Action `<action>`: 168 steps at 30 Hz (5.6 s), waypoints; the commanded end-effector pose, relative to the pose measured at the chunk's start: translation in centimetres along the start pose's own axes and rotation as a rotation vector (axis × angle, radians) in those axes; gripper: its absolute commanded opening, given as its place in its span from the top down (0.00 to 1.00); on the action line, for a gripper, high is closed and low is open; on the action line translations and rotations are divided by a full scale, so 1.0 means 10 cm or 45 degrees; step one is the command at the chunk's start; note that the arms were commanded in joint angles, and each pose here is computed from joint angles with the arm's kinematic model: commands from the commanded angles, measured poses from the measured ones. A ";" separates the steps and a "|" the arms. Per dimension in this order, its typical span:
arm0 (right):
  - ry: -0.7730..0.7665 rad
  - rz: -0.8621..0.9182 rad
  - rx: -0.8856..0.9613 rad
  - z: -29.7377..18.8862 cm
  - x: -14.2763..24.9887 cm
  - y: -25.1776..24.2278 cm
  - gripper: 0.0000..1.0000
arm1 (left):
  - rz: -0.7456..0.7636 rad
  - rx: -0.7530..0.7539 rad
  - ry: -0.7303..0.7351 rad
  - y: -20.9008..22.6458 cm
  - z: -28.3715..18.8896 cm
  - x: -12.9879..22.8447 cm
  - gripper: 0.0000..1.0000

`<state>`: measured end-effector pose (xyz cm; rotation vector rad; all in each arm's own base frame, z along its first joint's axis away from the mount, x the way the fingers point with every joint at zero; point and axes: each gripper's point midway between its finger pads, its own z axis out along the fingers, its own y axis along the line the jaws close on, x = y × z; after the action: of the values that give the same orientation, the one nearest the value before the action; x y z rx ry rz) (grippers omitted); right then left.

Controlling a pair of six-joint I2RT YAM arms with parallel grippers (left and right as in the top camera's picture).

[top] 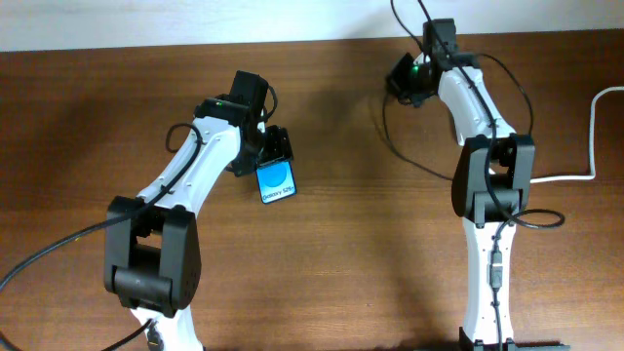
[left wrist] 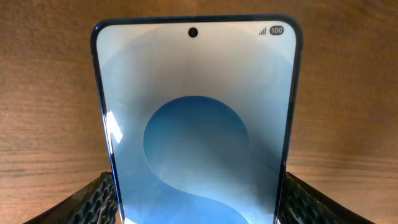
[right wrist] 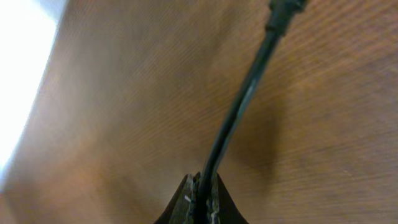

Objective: Plug charger to phone and switch on socket

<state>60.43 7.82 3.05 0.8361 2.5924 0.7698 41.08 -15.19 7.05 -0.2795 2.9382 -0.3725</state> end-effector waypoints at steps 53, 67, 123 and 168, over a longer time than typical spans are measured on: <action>0.063 -1.575 0.346 -1.47 2.70 -0.37 0.33 | -0.122 -0.070 -0.048 0.18 -0.09 -0.12 1.00; 0.015 -1.149 -0.552 -1.55 2.81 0.89 0.09 | -0.227 0.581 -0.021 -0.68 -0.30 -0.38 1.00; 0.353 -1.429 -0.710 -1.49 2.99 0.74 0.16 | -0.075 0.309 -0.010 -0.92 -0.46 -0.05 1.00; 0.445 -0.621 -1.236 -2.54 1.92 0.67 0.96 | 0.718 0.771 -0.319 -1.20 -1.06 -0.46 0.01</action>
<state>39.49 13.67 19.93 -0.0511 2.2370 1.6391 46.88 -20.82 16.52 0.1533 2.5770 -0.8693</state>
